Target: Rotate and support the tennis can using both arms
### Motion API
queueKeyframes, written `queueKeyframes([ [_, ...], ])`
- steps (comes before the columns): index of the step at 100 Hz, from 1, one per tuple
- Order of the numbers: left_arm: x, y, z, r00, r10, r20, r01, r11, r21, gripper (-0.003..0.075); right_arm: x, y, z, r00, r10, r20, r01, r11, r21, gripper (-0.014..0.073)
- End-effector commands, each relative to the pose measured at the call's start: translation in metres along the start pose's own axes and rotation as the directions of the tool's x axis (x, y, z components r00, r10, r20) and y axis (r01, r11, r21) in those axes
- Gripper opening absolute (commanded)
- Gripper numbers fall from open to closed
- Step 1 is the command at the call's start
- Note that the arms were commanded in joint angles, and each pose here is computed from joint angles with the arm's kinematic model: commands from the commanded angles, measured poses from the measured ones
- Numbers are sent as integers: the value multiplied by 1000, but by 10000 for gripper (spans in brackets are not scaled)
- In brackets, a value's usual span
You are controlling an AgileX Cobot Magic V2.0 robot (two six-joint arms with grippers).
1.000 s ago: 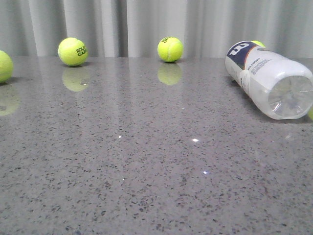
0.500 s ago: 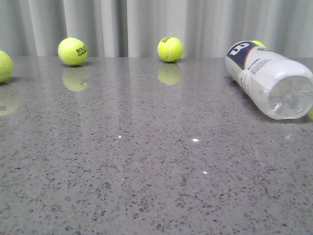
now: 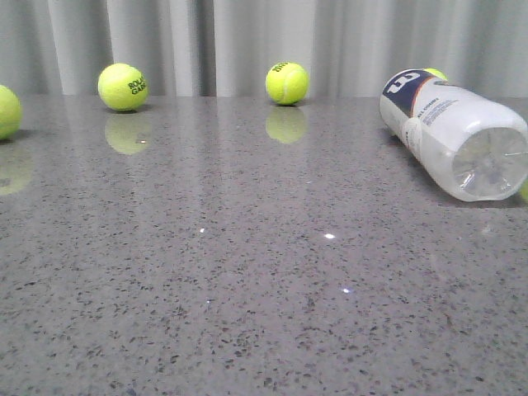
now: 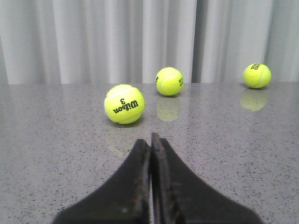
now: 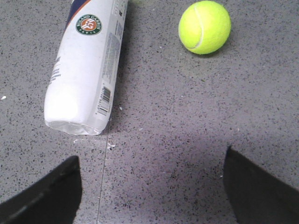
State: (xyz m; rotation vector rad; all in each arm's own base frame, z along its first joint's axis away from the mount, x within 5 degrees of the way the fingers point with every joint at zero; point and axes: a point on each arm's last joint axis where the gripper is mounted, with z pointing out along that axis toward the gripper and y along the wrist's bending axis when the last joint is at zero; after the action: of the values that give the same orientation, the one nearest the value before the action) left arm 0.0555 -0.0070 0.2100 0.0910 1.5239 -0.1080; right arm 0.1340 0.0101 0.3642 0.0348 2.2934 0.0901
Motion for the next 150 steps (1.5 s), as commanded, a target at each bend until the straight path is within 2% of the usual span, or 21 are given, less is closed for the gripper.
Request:
queueKeyframes([
  [1, 6, 0, -2, 997, -15, 73, 14, 1000, 6, -21, -13, 2, -7, 996, 15, 90, -13, 1000, -25, 643],
  [22, 6, 0, -2, 997, -15, 73, 14, 1000, 6, -21, -31, 12, 18, 997, 33, 64, -26, 995, -100, 643],
  [49, 6, 0, -2, 997, -15, 73, 14, 1000, 6, -21, -74, 36, 70, 1000, -28, -6, 26, 988, -151, 643],
  [85, 6, 0, -2, 997, -15, 73, 14, 1000, 6, -21, -115, 49, 137, 998, -34, -57, 26, 989, -148, 643],
  [102, 6, 0, -2, 997, -15, 73, 14, 1000, 6, -21, -117, 52, 164, 994, -36, -105, 20, 990, -143, 643],
  [129, 6, 0, -2, 997, -15, 73, 14, 1000, 6, -21, -104, 55, 204, 977, -6, -212, -27, 988, -152, 643],
  [150, 6, 0, -2, 997, -15, 73, 14, 1000, 6, -21, -99, 56, 216, 969, -2, -247, -36, 988, -149, 633],
])
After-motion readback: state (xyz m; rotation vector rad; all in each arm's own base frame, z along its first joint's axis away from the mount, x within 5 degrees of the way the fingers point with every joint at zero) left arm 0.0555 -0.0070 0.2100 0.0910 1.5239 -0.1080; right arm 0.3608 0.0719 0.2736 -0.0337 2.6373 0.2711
